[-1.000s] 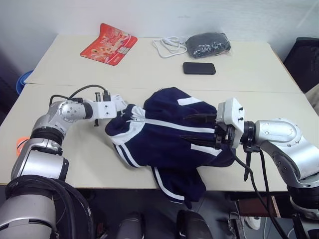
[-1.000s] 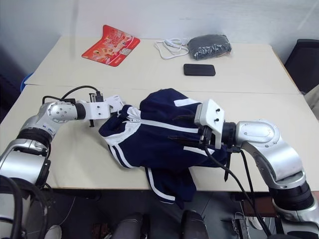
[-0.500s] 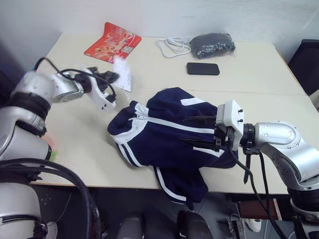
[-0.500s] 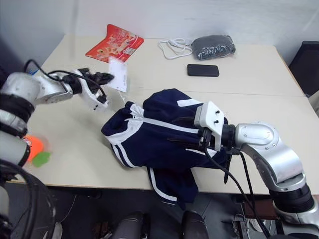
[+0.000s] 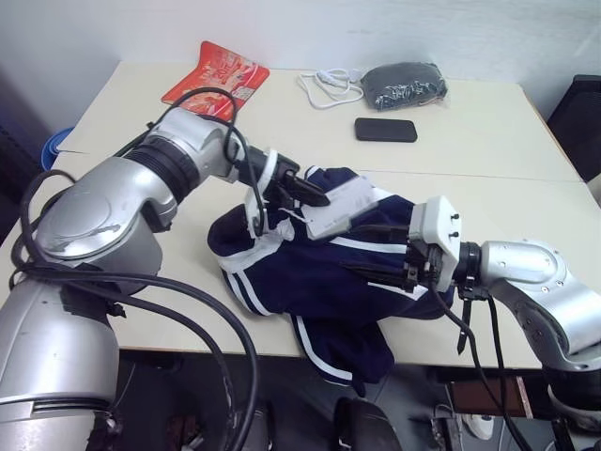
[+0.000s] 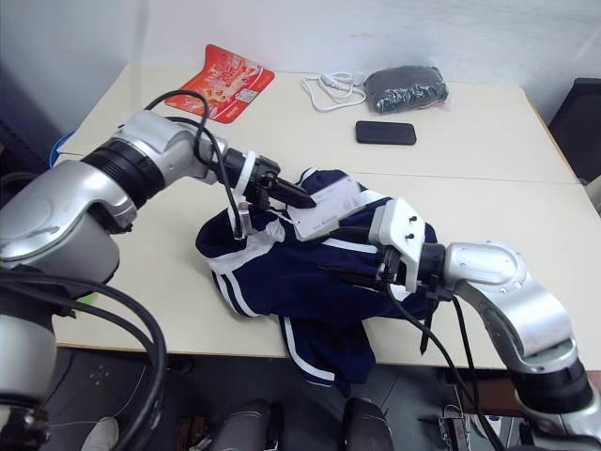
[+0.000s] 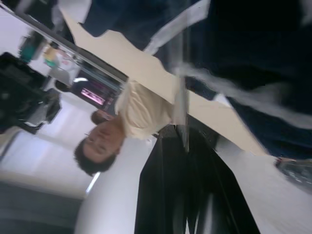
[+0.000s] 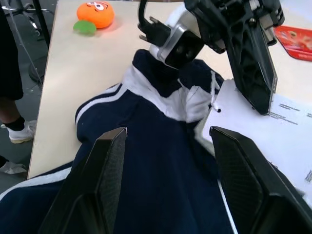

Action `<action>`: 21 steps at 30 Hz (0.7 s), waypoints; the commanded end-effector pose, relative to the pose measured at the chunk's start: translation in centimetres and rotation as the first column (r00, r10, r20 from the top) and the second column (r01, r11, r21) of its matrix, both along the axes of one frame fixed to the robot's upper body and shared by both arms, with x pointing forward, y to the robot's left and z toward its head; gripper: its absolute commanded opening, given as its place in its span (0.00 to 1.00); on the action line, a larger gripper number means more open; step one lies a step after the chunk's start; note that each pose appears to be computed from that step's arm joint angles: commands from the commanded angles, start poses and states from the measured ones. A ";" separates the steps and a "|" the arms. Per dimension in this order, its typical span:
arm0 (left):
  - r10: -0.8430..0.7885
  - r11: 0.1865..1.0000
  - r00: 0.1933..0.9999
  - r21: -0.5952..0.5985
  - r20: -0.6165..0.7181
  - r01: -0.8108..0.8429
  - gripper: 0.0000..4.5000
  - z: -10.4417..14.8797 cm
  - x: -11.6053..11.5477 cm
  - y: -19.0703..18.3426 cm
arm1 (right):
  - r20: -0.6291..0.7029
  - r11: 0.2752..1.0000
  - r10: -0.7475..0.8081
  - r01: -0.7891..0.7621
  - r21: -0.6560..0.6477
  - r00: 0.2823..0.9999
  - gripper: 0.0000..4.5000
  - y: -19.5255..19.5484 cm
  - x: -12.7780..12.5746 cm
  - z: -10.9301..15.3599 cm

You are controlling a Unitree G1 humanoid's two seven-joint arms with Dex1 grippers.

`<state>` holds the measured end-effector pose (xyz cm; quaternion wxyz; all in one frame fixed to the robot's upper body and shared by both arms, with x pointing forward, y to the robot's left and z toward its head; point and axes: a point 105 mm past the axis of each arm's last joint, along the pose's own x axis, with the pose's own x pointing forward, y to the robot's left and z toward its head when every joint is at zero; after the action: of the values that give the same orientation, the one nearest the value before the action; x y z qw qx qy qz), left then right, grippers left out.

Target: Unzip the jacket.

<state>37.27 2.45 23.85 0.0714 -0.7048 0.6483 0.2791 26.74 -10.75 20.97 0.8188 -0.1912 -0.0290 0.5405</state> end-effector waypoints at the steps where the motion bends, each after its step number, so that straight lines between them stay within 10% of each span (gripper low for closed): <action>1: -0.080 0.997 0.997 -0.002 -0.016 0.080 0.01 0.4 -1.0 -1.2 | 0.062 1.000 -0.026 0.025 0.014 0.998 0.63 -0.4 -0.9 1.4; 10: 0.201 0.978 0.959 -0.022 -0.202 -0.210 0.56 -0.8 1.0 1.6 | 0.057 0.998 -0.061 0.060 0.022 0.996 0.63 -0.7 -1.0 1.4; 16: 0.396 0.858 0.817 -0.147 -0.418 -0.491 0.56 1.3 1.8 6.2 | 0.051 0.999 -0.038 0.038 -0.006 0.998 0.63 -0.7 -0.4 1.1; 21: 0.406 0.636 0.532 -0.188 -0.743 -0.749 0.56 3.1 1.4 11.3 | 0.057 0.998 -0.001 0.004 -0.061 0.998 0.63 -0.4 1.0 0.9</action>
<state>38.94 13.29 25.69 -0.3835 -0.7580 0.4028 0.3408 27.74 -11.31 21.24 0.8201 -0.2124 -0.0206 0.5309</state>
